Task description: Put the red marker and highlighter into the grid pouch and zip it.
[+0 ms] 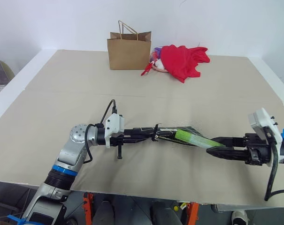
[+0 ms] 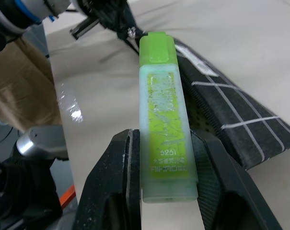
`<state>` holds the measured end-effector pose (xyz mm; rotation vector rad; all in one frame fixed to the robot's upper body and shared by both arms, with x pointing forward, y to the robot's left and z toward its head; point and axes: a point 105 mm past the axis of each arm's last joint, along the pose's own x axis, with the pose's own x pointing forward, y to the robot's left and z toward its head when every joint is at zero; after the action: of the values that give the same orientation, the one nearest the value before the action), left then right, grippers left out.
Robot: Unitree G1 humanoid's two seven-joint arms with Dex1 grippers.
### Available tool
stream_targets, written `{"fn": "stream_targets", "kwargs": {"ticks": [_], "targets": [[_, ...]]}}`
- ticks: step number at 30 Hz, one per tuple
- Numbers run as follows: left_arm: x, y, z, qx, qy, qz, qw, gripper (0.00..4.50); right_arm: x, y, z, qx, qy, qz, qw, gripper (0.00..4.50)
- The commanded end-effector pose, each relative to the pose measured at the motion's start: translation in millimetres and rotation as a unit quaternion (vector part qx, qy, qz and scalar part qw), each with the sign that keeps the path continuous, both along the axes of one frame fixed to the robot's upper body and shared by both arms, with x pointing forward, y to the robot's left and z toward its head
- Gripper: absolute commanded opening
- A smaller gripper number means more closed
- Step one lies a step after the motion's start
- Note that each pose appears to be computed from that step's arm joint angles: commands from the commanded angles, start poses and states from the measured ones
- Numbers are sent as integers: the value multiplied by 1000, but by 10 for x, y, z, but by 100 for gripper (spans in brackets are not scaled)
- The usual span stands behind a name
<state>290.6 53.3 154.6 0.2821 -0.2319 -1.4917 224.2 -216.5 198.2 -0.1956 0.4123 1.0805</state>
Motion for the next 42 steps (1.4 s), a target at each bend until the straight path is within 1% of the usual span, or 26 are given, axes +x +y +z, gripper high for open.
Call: {"fn": "stream_targets", "kwargs": {"ticks": [1, 9, 22, 28, 33, 37, 42], "targets": [[-30, -27, 125, -14, -25, -6, 1000, 0, -6, -3, 18, -9, -7, 10, 1000, 106], [-30, -16, 121, -13, -25, -4, 1000, 0, -83, 9, -91, -22, 13, 27, 999, 106], [-21, -10, 113, -12, -22, -4, 1000, 0, -75, 4, -96, -19, 20, 27, 999, 106], [-7, -17, 118, -12, -24, -1, 1000, 0, 25, -1, -130, -13, 29, -1, 999, 106], [-21, -30, 114, -14, -23, -1, 1000, 0, 76, 36, -134, -8, 36, -4, 999, 106], [-19, -32, 112, -15, -22, 0, 1000, 0, 140, 86, -194, -16, 47, -2, 999, 106], [-22, -53, 116, -17, -23, -2, 1000, 0, 323, 372, -217, 3, 56, 3, 998, 106]]}}
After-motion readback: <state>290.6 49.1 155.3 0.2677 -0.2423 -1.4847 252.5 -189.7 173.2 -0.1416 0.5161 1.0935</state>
